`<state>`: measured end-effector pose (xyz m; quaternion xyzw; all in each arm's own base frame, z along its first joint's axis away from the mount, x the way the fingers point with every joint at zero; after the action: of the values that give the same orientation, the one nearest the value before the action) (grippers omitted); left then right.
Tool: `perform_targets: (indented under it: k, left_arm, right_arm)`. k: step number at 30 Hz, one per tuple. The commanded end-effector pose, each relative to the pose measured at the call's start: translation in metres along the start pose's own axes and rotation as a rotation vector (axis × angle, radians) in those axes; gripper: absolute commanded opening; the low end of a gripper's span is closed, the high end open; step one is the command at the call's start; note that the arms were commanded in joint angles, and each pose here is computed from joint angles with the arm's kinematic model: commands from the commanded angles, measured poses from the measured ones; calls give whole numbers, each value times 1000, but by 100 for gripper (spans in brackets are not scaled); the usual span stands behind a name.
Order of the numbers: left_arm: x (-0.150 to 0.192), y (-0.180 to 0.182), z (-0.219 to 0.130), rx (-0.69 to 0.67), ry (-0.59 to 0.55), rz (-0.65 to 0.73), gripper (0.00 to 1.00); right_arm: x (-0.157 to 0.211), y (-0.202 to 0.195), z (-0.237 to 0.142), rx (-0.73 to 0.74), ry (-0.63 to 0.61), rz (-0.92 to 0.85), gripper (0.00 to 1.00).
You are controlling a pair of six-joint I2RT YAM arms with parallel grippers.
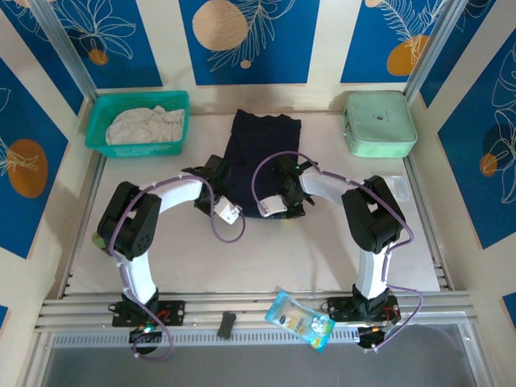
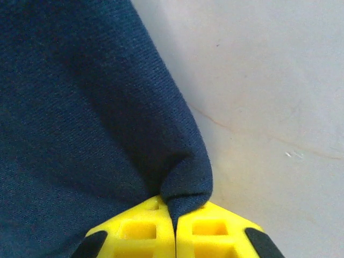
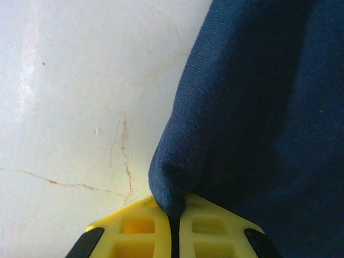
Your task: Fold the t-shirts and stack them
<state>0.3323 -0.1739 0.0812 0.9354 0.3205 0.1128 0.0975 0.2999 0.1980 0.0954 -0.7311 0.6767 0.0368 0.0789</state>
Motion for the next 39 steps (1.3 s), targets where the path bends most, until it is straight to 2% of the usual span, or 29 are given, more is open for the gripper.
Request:
perform_targets:
  k: [1, 6, 10, 18, 25, 32, 35, 39]
  left_arm:
    - [17, 11, 30, -126, 90, -87, 0]
    - [12, 13, -21, -226, 99, -147, 0]
    - [-1, 4, -57, -257, 96, -178, 0]
    - [-63, -32, -118, -262, 106, -154, 0]
    - [-110, -75, -174, -252, 123, -150, 0]
    - [-130, -122, -194, -154, 165, -130, 0]
    - [-128, -128, -193, -137, 189, -133, 0]
    - [-123, -115, -192, -233, 203, -140, 0]
  right_arm:
    - [-3, 4, -19, 13, -84, 50, 0]
    - [0, 16, -45, 104, -166, 104, 0]
    - [-1, 32, -59, 157, -221, 153, 0]
    - [-2, 82, -80, 209, -267, 203, 0]
    - [-2, 140, -99, 181, -265, 195, 0]
    - [3, 191, -120, 98, -242, 171, 0]
    - [2, 190, -129, 114, -264, 167, 0]
    - [-4, 167, -134, 149, -314, 167, 0]
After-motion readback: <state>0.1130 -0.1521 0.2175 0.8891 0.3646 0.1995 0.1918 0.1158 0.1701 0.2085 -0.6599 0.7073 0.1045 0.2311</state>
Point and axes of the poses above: each hand's point on the last joint's axis, 136 mm out from that joint toward the fingers, its own z axis out along the fingers, its own y axis along the line the jaws close on, x = y × z, the point moved 7 cm from there along -z, back along the fingers, and after that the axes turned 14 degrees about z, right-handed, at the moved point
